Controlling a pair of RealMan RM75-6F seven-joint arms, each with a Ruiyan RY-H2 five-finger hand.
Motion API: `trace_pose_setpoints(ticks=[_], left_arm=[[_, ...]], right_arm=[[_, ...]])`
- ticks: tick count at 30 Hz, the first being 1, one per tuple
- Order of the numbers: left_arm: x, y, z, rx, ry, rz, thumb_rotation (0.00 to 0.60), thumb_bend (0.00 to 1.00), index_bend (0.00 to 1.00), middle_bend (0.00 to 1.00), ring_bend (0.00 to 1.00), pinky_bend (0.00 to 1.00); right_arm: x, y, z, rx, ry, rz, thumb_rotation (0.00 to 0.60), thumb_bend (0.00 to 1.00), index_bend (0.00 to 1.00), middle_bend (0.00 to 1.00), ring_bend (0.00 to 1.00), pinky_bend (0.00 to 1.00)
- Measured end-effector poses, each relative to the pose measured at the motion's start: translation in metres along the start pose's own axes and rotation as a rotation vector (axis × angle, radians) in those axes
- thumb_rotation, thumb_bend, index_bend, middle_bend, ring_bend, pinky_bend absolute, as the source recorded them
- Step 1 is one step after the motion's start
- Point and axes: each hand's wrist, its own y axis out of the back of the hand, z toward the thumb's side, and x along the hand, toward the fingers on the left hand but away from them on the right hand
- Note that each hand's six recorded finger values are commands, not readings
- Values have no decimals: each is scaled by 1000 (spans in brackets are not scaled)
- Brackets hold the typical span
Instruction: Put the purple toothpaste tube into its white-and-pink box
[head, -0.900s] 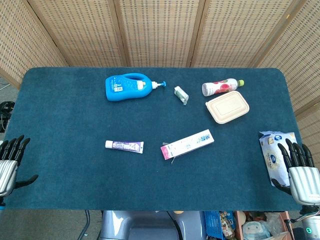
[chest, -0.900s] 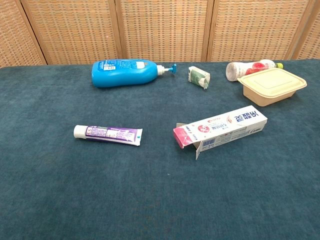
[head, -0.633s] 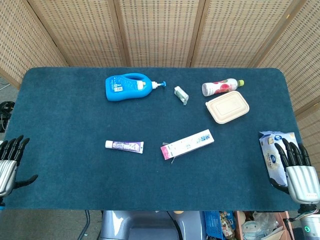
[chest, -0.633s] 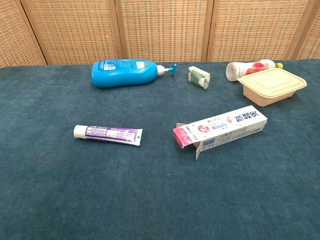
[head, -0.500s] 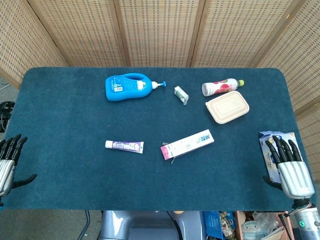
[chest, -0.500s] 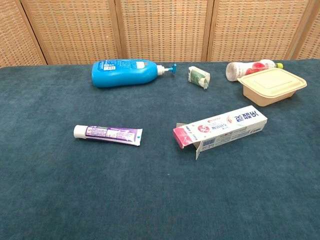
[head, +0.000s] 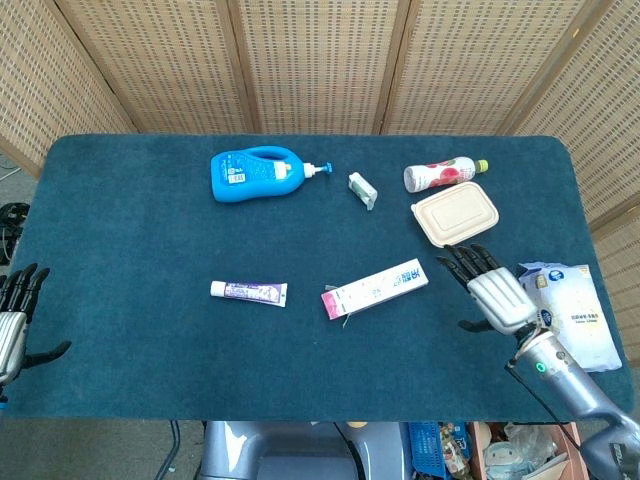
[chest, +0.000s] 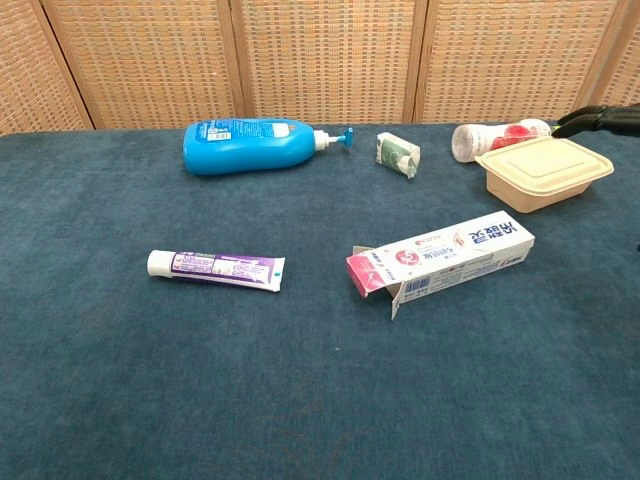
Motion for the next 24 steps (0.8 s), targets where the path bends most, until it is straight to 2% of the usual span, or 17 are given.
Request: trace_pose_setpoints(ticks=[10, 19, 24], left_arm=[[13, -9, -3, 14, 25, -14, 600, 25, 0, 0, 0, 0], [21, -13, -8, 20, 56, -24, 600, 26, 0, 0, 0, 0], [24, -13, -11, 19, 68, -25, 600, 30, 0, 0, 0, 0]], right_arm=[[-49, -31, 18, 68, 46, 85, 600, 0, 0, 0, 0, 45], [-87, -47, 41, 114, 74, 138, 600, 0, 0, 0, 0, 53], [-98, -54, 48, 128, 77, 162, 600, 0, 7, 8, 0, 66]])
